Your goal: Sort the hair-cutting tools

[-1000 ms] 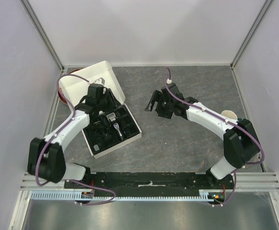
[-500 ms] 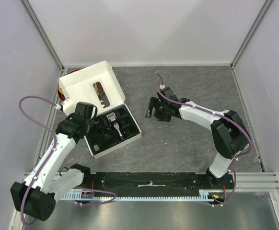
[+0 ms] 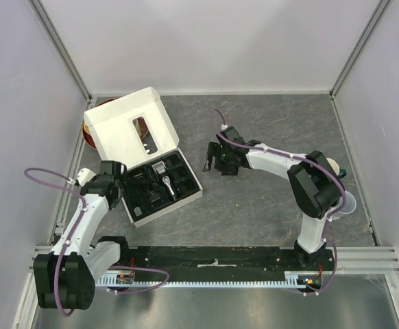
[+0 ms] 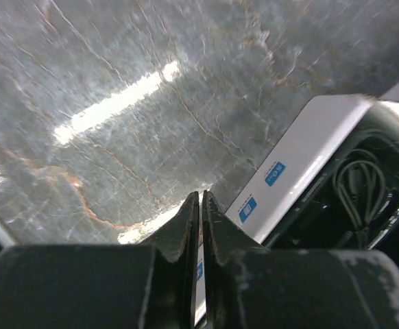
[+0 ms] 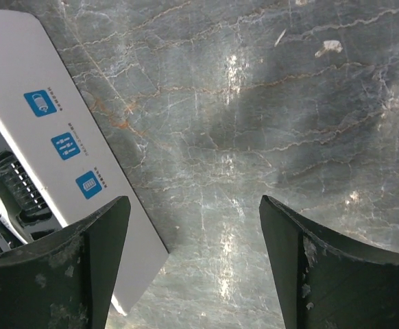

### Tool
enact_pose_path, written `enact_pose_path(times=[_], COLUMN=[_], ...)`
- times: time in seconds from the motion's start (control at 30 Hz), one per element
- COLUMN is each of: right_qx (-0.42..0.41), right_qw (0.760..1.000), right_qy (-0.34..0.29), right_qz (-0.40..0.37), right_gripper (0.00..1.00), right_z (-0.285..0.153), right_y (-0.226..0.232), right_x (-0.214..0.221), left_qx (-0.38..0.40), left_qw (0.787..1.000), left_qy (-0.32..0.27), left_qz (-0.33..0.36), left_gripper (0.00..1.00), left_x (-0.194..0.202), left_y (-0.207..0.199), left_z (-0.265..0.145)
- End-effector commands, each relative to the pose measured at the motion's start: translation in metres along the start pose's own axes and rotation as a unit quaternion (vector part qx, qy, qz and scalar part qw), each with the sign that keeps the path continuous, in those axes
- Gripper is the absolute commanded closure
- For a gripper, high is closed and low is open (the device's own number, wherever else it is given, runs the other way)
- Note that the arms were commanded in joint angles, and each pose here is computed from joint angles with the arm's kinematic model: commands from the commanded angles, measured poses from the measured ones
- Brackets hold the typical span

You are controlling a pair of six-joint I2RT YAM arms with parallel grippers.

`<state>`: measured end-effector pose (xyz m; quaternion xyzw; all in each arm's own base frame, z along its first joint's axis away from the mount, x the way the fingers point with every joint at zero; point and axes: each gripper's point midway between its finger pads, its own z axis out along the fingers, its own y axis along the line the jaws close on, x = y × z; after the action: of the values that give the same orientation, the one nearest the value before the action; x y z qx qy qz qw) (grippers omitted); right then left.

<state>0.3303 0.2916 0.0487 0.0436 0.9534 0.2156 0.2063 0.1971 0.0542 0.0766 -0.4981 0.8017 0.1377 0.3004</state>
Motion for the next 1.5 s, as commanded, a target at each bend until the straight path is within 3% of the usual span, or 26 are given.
enact_pose_path(times=[0.0,0.17,0.37,0.63,1.07,1.17,1.27,1.47], right_qx=[-0.025,-0.032,-0.024,-0.022,-0.025,-0.028,-0.020,0.025], right_qw=[1.000,0.999,0.999,0.999,0.999,0.999,1.000,0.998], right_qy=[-0.013,0.006,0.039,0.038,0.042,0.033,0.011,-0.055], right_qz=[-0.008,-0.021,-0.026,-0.029,-0.020,-0.010,0.001,0.018], right_gripper=[0.16,0.16,0.17,0.18,0.19,0.18,0.18,0.14], right_z=[0.004,0.015,0.026,0.009,-0.030,-0.040,-0.047,-0.060], right_y=[0.020,0.023,0.019,0.015,-0.001,-0.001,-0.005,-0.016], right_x=[-0.015,-0.005,0.025,0.046,0.087,0.089,0.083,0.053], left_qx=[0.082,0.180,0.221,0.291,0.330,0.341,0.391,0.393], left_qw=[0.995,0.981,0.968,0.943,0.922,0.915,0.894,0.896], left_qy=[0.051,0.067,0.116,0.158,0.179,0.186,0.179,0.140], left_qz=[-0.017,-0.017,-0.017,0.019,0.093,0.109,0.130,0.151], left_gripper=[0.91,0.93,0.93,0.94,0.92,0.92,0.88,0.82], left_x=[0.025,0.036,0.068,0.090,0.143,0.151,0.149,0.128], left_y=[-0.031,-0.061,-0.067,-0.094,-0.121,-0.129,-0.153,-0.179], left_z=[0.017,0.012,0.017,0.006,-0.023,-0.026,-0.037,-0.039])
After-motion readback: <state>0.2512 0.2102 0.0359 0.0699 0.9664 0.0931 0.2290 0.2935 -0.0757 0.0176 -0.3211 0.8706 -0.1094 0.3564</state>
